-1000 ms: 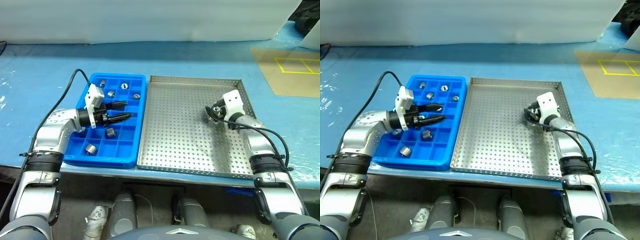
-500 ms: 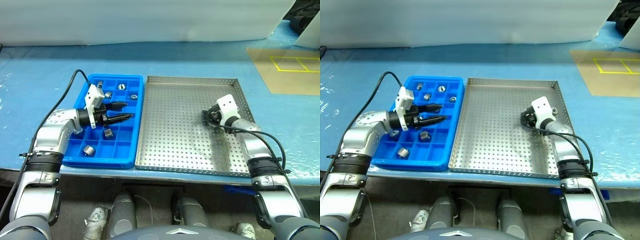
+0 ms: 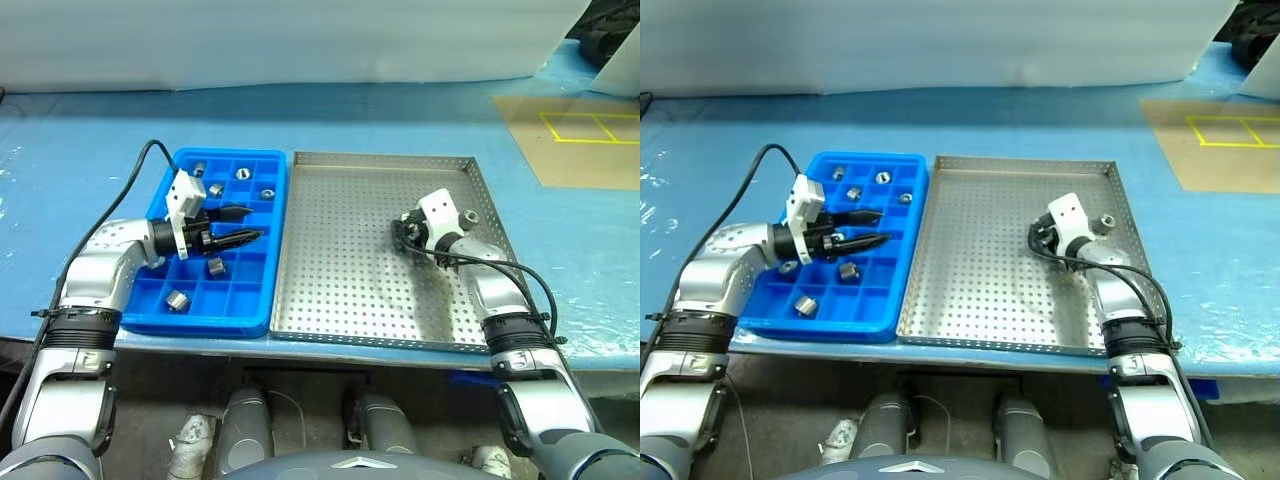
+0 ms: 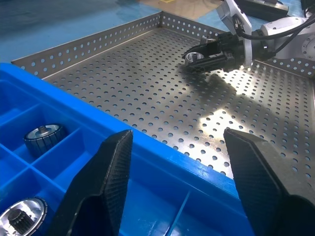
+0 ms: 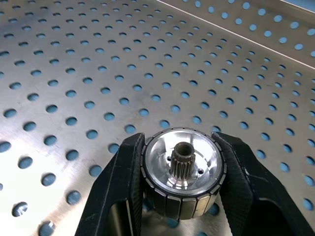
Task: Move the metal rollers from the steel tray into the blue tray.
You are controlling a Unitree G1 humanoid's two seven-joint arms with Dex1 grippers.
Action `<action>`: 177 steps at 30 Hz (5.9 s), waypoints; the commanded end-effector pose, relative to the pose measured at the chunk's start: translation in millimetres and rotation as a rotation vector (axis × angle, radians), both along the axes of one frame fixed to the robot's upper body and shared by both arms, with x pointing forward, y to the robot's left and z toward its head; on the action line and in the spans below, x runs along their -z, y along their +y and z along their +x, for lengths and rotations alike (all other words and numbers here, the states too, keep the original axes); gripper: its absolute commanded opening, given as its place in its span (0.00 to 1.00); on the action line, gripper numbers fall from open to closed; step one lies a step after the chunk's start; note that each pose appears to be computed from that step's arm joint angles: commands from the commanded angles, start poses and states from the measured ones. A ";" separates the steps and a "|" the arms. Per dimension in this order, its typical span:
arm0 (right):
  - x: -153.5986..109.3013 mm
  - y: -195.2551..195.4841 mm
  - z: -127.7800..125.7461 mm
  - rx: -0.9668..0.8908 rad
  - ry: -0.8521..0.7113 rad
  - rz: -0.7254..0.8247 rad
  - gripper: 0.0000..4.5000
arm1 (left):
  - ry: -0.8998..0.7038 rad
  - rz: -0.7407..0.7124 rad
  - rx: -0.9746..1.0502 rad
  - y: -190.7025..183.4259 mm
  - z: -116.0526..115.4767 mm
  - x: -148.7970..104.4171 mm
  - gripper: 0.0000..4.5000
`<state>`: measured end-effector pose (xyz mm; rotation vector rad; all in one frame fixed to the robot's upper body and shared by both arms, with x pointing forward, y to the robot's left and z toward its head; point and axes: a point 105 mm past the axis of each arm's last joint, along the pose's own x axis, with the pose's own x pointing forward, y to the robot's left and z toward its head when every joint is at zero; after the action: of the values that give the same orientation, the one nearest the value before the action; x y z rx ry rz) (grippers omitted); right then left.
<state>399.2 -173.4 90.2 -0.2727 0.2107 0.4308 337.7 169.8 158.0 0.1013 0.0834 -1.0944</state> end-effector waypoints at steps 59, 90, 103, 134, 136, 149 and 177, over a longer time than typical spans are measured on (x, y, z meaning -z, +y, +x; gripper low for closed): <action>-95.4 -23.1 24.0 0.123 -0.311 0.050 0.82 | -0.104 -0.150 0.324 -111.8 8.2 -31.0 0.69; 4.3 -111.7 14.9 0.526 -0.084 0.024 0.82 | -0.051 -0.160 0.430 -137.0 1.3 -11.5 0.69; 20.4 -93.9 16.4 0.469 -0.036 0.030 0.41 | -0.052 -0.145 0.400 -130.1 3.6 -10.4 0.69; -13.3 -122.3 17.4 0.645 -0.265 -0.145 0.96 | -0.040 -0.125 0.392 -126.4 2.1 -5.6 0.69; -12.5 -120.8 17.3 0.644 -0.263 -0.130 0.96 | -0.039 -0.123 0.390 -125.7 2.3 -5.4 0.69; -85.8 -98.9 20.6 0.593 -0.576 -0.210 0.96 | -0.041 -0.125 0.380 -124.1 2.8 -5.8 0.69; -54.2 -78.6 -16.4 0.511 -0.261 0.181 0.96 | -0.030 -0.103 0.387 -122.6 1.3 -0.7 0.69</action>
<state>383.4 -258.5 124.5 -0.0820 0.0499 -0.1144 339.9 50.1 148.0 0.0171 0.0185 -1.4615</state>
